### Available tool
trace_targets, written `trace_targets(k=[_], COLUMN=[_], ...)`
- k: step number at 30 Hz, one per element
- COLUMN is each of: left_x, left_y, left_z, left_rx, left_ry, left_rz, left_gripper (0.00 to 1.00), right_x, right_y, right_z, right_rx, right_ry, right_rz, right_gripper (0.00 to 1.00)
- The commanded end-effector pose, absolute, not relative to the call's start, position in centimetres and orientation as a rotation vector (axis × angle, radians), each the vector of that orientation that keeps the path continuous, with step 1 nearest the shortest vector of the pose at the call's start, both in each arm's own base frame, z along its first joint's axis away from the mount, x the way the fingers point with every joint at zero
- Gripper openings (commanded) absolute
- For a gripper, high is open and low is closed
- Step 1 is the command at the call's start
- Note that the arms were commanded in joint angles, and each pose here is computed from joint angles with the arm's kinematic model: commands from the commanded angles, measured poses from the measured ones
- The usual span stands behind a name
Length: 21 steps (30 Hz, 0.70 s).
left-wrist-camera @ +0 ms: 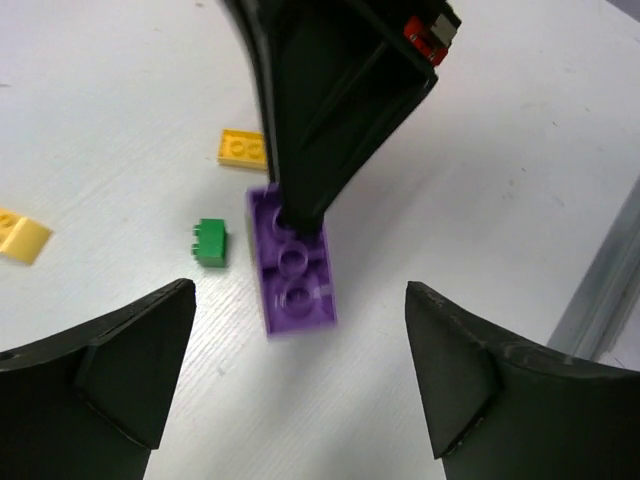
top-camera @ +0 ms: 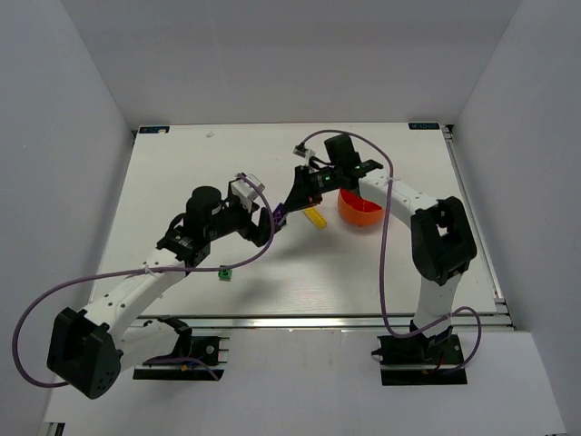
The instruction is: Sort the legos into containers by color
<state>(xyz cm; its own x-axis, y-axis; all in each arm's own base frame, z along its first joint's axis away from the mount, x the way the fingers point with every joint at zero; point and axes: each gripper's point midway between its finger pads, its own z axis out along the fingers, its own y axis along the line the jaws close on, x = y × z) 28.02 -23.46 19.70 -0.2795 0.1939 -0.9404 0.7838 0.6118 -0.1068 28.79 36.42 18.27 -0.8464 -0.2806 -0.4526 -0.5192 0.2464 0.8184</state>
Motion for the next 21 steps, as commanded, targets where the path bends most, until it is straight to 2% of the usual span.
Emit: trace_targets(k=[1, 6, 9, 15, 21], left_x=[29.2, 28.8, 28.3, 26.2, 25.8], left_y=[-21.6, -19.5, -18.1, -15.5, -13.8], left_z=[23.4, 25.3, 25.1, 21.4, 21.9], left_rx=[0.670, 0.594, 0.496, 0.402, 0.334], left_ry=[1.741, 1.708, 1.766, 1.940, 1.892], left_rz=[-0.604, -0.521, -0.495, -0.443, -0.383], left_gripper=[0.97, 0.98, 0.98, 0.98, 0.98], right_x=[32.1, 37.0, 38.2, 40.8, 43.2], right_y=[34.0, 27.6, 25.2, 16.1, 8.9], right_z=[21.8, 24.1, 25.0, 28.2, 27.7], right_rx=[-0.751, -0.623, -0.605, -0.509, -0.398], right_ry=[2.184, 2.118, 2.093, 2.017, 2.032], right_rz=[1.500, 1.285, 1.163, 0.760, 0.362], right_gripper=[0.00, 0.00, 0.00, 0.00, 0.00])
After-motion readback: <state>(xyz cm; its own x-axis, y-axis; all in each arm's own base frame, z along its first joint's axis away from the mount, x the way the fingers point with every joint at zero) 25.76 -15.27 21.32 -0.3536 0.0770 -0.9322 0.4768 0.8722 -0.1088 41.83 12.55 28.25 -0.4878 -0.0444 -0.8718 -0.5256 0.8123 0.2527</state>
